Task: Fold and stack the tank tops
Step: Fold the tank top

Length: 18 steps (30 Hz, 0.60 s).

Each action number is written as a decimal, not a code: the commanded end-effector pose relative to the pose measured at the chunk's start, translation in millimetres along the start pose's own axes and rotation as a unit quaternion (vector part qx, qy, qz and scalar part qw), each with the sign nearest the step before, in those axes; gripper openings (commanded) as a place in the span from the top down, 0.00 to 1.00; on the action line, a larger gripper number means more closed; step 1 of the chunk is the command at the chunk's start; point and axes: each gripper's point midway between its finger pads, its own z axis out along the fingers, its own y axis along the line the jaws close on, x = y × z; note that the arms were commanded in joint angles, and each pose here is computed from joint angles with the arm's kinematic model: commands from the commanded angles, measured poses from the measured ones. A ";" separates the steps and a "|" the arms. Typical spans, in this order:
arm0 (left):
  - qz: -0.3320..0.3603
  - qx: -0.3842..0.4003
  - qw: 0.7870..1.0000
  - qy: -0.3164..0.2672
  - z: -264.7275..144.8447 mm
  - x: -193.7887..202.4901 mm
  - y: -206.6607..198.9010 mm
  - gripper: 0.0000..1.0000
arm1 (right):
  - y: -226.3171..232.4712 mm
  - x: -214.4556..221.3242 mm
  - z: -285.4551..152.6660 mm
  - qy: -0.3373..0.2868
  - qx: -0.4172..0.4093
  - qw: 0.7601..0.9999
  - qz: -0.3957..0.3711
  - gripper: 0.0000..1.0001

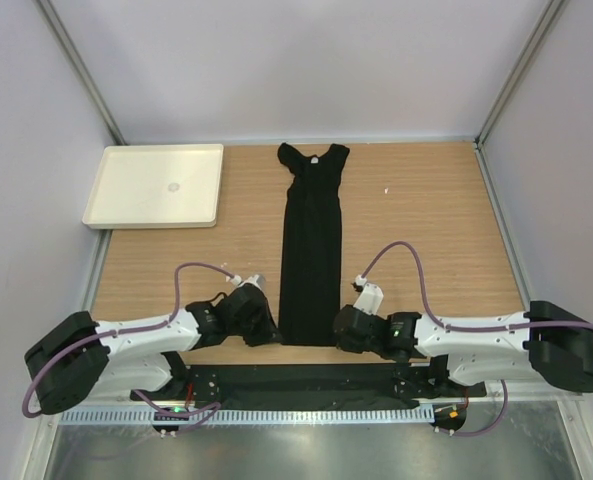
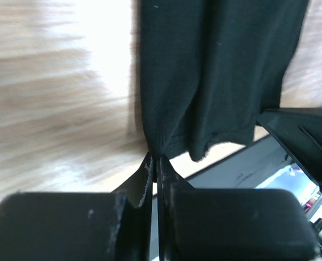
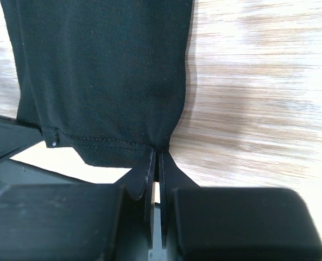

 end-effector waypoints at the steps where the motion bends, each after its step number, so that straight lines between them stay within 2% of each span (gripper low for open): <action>1: 0.000 0.019 0.999 -0.030 -7.6 -5.6 -11.0 1.00 | 8.5 -15.3 -8.3 -0.033 -0.009 0.999 0.001 0.99; 11: 0.017 0.053 0.998 -0.043 -28.0 -20.1 -47.5 1.00 | 44.6 -61.9 -49.4 -0.099 -0.041 0.993 -0.037 0.99; 16: 0.053 0.023 0.996 -0.068 -41.9 -46.6 -67.7 1.00 | 52.4 -106.0 -68.2 -0.155 -0.001 0.986 -0.056 0.99; 18: 0.052 0.017 0.996 -0.077 -45.2 -62.0 -74.0 1.00 | 51.8 -118.5 -67.8 -0.157 0.013 0.985 -0.069 0.99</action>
